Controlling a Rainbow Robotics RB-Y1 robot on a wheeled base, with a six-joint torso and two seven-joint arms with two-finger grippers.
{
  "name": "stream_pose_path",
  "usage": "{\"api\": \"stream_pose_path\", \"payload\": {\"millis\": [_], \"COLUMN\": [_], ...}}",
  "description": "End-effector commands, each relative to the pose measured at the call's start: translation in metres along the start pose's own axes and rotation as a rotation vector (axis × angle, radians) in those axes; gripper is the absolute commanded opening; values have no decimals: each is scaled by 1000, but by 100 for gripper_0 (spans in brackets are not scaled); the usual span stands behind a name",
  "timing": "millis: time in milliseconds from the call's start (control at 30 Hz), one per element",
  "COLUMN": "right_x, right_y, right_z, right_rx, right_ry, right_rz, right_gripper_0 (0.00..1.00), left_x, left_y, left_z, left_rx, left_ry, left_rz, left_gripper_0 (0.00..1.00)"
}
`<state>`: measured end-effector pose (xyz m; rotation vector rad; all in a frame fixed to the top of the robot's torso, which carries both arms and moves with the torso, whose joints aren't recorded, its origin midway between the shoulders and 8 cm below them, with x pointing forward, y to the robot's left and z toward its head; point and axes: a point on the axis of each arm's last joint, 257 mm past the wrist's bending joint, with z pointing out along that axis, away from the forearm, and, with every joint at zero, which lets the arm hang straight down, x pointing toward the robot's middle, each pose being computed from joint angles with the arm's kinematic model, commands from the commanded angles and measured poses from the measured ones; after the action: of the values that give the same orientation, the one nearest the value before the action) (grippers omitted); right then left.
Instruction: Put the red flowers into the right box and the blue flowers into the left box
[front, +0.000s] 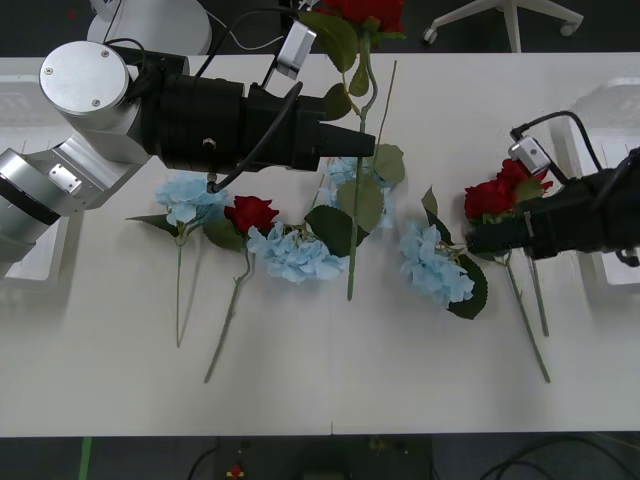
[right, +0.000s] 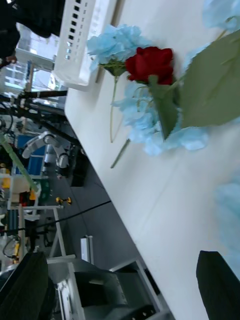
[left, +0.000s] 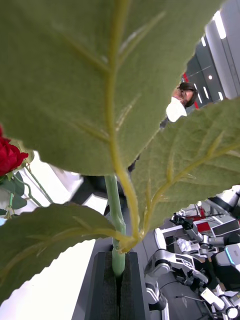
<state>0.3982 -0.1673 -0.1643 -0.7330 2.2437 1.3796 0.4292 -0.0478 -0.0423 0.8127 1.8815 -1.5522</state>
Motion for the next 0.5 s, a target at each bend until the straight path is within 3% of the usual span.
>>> {"api": "stream_pose_path", "payload": {"millis": [33, 500], "right_x": [17, 4], "right_y": [29, 88], "right_z": [14, 84], "right_rx": [-51, -183], "right_ry": [-38, -209], "right_rz": [10, -15], "right_gripper_0": [86, 85], "left_x": [1, 1], "left_y": [-18, -18], "left_z": [9, 9], "left_rx": [44, 44], "left_ry": [-3, -3], "left_rz": [-17, -17], "left_gripper_0": [0, 0]}}
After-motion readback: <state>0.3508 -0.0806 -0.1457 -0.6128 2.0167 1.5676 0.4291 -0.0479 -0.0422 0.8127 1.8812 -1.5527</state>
